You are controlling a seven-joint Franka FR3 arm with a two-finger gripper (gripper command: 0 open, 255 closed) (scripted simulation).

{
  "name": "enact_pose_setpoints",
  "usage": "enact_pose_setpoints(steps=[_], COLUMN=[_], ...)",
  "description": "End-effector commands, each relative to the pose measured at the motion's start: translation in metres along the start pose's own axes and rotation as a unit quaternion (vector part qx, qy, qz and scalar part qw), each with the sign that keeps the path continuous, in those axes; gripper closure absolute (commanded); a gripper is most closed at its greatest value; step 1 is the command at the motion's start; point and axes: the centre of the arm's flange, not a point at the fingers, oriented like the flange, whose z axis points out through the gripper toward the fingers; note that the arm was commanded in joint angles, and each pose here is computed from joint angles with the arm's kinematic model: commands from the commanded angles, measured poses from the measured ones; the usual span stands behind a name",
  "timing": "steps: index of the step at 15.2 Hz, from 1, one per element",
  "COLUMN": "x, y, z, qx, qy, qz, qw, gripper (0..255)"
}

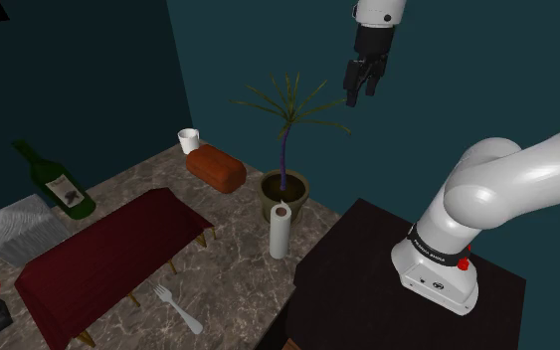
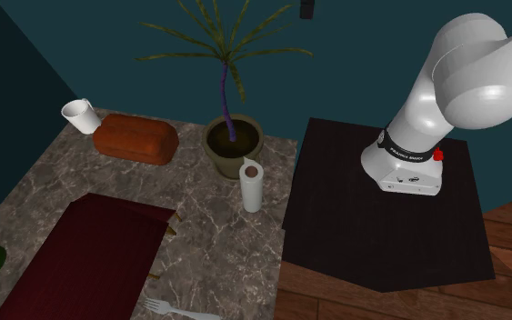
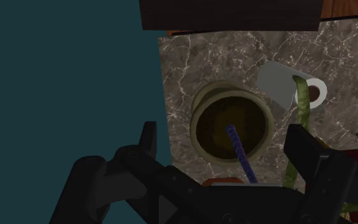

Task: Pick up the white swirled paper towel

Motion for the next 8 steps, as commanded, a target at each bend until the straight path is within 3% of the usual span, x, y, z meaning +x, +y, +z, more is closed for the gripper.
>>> enact_pose_setpoints(steps=[1, 8], x=[0.0, 0.016], y=[0.0, -0.053], z=[0.0, 0.072], qx=[0.0, 0.008], qy=[0.0, 0.003], qz=[0.0, 0.023], qw=[1.0, 0.9997], gripper=[0, 0])
